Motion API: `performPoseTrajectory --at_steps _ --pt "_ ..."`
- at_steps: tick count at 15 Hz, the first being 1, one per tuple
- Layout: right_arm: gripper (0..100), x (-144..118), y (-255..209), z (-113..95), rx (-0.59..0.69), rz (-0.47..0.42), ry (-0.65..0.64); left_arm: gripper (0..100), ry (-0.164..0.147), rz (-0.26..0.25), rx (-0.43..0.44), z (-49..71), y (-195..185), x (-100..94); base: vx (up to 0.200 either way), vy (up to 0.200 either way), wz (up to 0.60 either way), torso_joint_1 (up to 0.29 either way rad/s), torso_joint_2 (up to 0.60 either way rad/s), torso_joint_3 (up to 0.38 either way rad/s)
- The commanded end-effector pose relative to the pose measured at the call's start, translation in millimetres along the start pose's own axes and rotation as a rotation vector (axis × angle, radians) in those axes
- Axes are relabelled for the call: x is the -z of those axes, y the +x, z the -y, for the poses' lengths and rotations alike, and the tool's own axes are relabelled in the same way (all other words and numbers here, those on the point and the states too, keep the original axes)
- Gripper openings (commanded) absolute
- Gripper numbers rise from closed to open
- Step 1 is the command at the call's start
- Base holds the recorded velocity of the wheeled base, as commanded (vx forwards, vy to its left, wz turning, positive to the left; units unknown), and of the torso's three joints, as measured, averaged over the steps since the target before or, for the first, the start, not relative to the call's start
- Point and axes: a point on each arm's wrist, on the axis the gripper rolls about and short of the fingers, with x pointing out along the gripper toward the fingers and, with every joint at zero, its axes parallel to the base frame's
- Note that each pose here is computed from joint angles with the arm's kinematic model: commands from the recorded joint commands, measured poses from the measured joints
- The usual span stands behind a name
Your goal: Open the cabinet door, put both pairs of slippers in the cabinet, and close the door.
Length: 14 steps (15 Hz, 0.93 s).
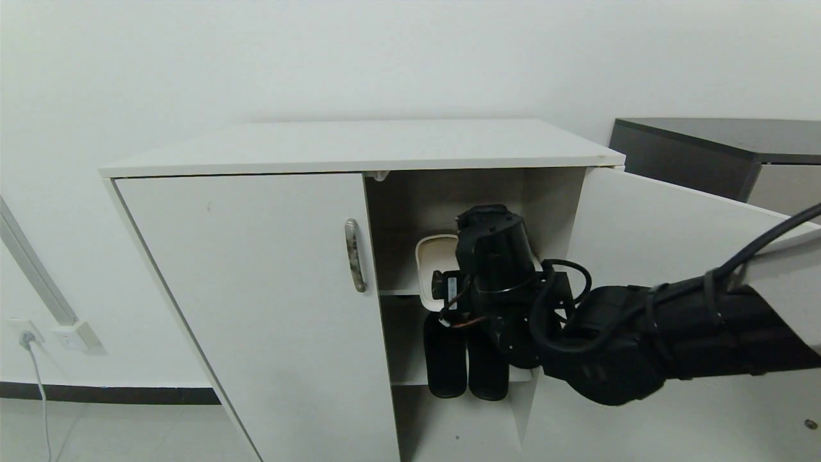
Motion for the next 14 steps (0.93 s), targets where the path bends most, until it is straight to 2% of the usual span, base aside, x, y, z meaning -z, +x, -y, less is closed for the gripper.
performPoseTrajectory --at_steps 1,4,5,14 --pt "100 -3 -25 6 -0.039 0.030 0.017 0 0.000 0.001 -0.001 0.0 0 0.0 0.000 0.000 0.00 0.000 0.00 0.000" --pt "100 5 -30 8 -0.060 0.039 0.013 0 0.003 0.001 0.001 0.0 0 0.0 0.000 0.000 0.00 0.000 0.00 0.000" --pt "0 6 -30 8 -0.064 0.036 0.012 0 0.005 -0.001 0.004 0.1 0 0.1 0.000 0.000 0.00 0.000 0.00 0.000" --pt "0 18 -33 -1 -0.092 0.012 -0.012 0 0.003 0.001 0.004 0.1 0 0.0 0.000 0.000 0.00 0.000 0.00 0.000"
